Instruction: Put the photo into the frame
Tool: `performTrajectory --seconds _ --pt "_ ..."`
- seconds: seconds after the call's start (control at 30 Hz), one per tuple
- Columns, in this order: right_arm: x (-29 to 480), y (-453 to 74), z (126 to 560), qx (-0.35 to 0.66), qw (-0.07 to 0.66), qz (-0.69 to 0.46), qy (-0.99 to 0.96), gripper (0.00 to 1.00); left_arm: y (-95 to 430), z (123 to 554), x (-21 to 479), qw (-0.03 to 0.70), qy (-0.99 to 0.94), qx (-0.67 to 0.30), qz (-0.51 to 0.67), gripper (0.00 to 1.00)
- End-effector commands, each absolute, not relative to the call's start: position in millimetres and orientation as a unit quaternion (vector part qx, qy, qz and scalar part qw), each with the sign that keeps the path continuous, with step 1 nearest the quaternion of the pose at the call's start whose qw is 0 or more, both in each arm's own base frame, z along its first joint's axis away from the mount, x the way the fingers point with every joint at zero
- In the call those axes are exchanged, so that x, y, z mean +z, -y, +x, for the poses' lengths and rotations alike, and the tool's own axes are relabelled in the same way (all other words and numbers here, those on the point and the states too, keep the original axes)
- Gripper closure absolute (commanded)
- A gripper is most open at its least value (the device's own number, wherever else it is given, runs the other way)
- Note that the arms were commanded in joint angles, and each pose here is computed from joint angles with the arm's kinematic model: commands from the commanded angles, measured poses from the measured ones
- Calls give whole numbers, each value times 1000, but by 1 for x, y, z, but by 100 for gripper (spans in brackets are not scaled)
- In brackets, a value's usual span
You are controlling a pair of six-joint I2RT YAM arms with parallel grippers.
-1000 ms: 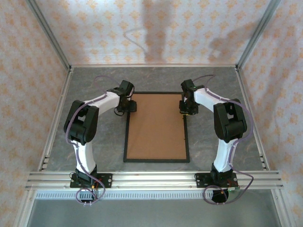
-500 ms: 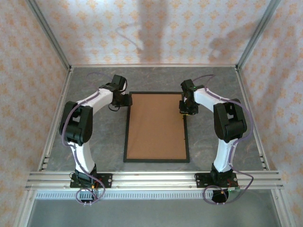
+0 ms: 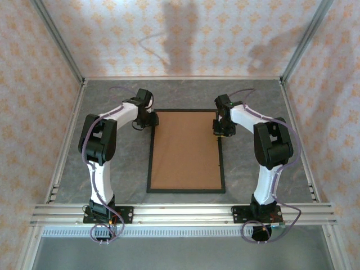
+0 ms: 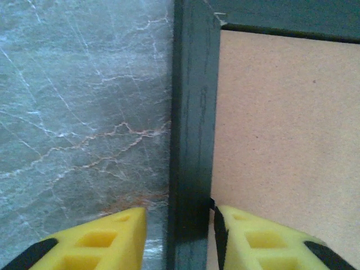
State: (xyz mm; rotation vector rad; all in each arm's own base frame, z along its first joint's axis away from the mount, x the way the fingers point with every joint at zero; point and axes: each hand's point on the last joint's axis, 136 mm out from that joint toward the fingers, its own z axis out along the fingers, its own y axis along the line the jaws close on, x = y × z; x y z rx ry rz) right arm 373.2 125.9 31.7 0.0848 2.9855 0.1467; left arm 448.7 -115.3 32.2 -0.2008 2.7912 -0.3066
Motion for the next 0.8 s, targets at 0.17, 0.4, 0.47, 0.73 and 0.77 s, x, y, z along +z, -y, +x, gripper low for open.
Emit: performTrajectory --seconds 0.17,0.4,0.47,0.73,0.77 --pt "17 -121 379 24 74 20 -997 87 101 457 53 188 -971 -118 -87 53" --pt "16 -121 378 23 72 20 -997 87 100 459 48 182 -971 -122 -93 55" --pt "15 -121 378 23 71 20 -997 87 101 460 46 180 -971 -124 -93 55" --pt "13 -121 378 24 68 20 -997 87 101 460 53 192 -967 -136 -98 47" --pt "14 -122 378 24 69 19 -997 87 100 460 55 195 -966 -138 -100 47"
